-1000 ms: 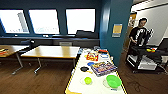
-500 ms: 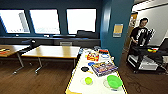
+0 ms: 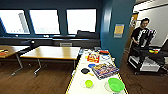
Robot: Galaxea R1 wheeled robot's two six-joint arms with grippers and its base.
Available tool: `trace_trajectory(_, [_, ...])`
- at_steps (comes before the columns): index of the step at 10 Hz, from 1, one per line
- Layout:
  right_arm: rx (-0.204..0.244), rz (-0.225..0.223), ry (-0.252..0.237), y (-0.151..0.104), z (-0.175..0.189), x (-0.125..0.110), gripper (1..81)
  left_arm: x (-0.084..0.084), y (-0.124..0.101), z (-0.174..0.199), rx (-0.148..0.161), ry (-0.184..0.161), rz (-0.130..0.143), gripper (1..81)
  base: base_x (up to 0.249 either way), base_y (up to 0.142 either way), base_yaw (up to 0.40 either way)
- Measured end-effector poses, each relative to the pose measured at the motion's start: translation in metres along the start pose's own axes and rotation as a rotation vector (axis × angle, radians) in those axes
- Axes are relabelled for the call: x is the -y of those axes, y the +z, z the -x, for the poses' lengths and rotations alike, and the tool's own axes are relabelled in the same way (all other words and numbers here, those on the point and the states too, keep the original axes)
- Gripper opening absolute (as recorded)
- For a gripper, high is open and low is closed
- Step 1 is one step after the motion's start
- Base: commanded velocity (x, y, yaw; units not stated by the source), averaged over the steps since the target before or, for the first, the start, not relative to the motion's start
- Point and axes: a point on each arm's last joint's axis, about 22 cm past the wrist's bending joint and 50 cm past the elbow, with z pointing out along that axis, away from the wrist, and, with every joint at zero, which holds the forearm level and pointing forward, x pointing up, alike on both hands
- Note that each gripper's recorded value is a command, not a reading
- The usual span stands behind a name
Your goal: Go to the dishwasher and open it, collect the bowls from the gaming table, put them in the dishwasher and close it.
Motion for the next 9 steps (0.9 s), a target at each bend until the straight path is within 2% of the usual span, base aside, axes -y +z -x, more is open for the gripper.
trace_trajectory(3, [0.017,-0.003,0.004,0.0,0.011,0.002,81.1,-0.001,-0.001,0.01,0.015,-0.004,0.0,81.1,0.114,0.0,0.0])
trace_trajectory(6, [0.018,-0.001,0.004,0.0,0.011,0.001,81.1,-0.001,-0.001,0.007,0.012,-0.003,0.0,81.1,0.103,0.0,0.0])
trace_trajectory(9, [0.01,0.016,0.003,-0.003,0.005,-0.013,81.1,0.0,0.0,0.002,0.004,-0.001,0.001,81.1,0.0,0.0,0.0])
